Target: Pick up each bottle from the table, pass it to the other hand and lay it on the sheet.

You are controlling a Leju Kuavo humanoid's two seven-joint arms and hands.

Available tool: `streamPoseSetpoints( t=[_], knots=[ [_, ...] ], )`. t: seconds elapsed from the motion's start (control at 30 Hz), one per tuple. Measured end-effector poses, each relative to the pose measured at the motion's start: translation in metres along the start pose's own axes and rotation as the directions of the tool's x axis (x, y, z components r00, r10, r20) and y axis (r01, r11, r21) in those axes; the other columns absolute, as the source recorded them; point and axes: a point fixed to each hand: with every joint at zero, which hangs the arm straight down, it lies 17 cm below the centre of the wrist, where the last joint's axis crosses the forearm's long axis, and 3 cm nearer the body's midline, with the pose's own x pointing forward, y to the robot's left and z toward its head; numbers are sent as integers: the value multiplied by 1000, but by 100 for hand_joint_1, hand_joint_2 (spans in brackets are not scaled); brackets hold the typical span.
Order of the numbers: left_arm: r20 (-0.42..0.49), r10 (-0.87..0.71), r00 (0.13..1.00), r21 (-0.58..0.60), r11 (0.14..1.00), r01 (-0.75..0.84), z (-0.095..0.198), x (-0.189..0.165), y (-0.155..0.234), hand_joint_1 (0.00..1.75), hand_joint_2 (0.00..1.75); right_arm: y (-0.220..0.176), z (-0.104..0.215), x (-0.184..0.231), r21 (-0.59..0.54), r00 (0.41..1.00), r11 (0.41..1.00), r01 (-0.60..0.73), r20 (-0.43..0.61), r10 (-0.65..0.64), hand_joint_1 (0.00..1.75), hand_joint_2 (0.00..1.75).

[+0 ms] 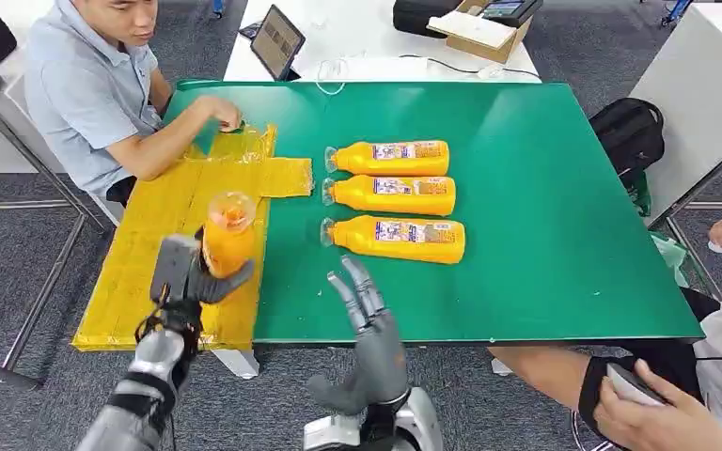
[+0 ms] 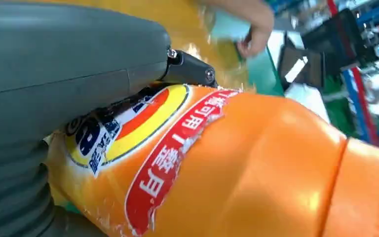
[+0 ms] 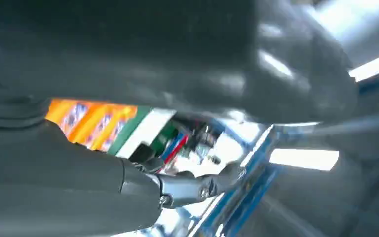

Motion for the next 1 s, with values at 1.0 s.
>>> streamPoseSetpoints(
  t=[1.0],
  knots=[
    [-75, -822, 565, -392, 545, 741, -30, -106, 11, 175, 175, -43, 3, -19, -122, 996, 992, 28, -85, -39, 0, 0]
  ],
)
